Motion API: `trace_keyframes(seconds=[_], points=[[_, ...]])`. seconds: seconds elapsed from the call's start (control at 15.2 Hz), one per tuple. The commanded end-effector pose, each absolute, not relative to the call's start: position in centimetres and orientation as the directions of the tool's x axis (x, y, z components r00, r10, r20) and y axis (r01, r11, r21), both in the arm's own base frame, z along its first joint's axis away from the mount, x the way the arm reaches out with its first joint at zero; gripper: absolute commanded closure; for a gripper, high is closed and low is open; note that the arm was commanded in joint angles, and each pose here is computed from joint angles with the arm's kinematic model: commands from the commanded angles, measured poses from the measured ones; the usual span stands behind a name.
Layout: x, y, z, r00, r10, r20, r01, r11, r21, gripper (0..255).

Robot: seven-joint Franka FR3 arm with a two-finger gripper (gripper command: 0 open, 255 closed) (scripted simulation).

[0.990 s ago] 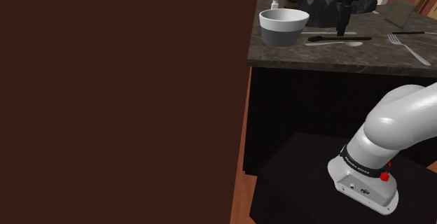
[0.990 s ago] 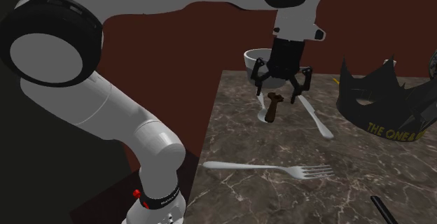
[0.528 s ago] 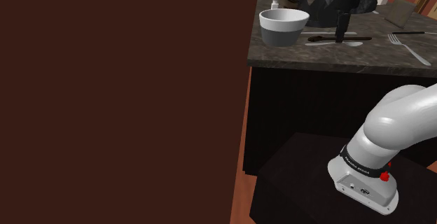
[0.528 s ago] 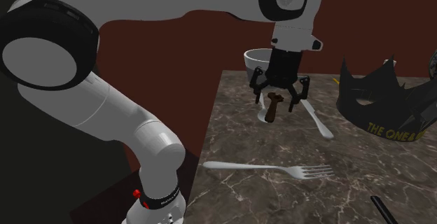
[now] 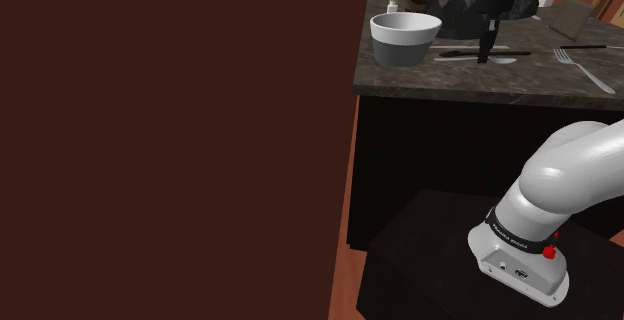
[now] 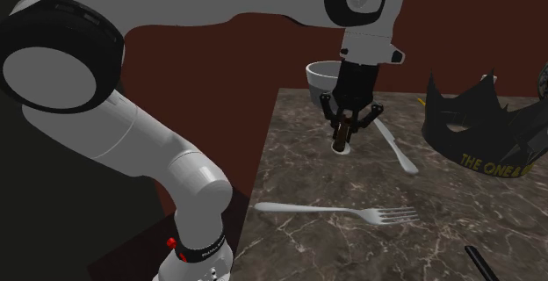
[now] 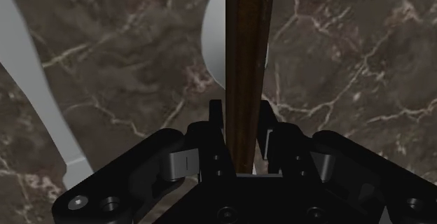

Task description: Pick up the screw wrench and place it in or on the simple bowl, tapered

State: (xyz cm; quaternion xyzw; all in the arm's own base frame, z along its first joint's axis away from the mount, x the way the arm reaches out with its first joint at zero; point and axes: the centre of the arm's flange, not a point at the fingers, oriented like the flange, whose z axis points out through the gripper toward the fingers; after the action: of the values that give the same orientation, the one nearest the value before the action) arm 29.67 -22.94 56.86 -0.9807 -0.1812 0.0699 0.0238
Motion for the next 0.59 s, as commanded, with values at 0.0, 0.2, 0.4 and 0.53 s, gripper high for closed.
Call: trace_keyframes(seconds=[0.0,0.2,0.4,0.53], points=[[29.7,-22.9,56.9,0.925,0.359,-0.129,0.352,-0.933,-0.072,255],[29.7,-22.9,56.9,0.925,0.359,-0.129,0.352,-0.933,-0.072,255],[29.7,-22.9,56.9,0.925,0.359,-0.129,0.352,-0.933,-0.072,255],[29.7,-22.9,57.9,0.925,0.359,-0.129,0.352,-0.933,-0.072,255]])
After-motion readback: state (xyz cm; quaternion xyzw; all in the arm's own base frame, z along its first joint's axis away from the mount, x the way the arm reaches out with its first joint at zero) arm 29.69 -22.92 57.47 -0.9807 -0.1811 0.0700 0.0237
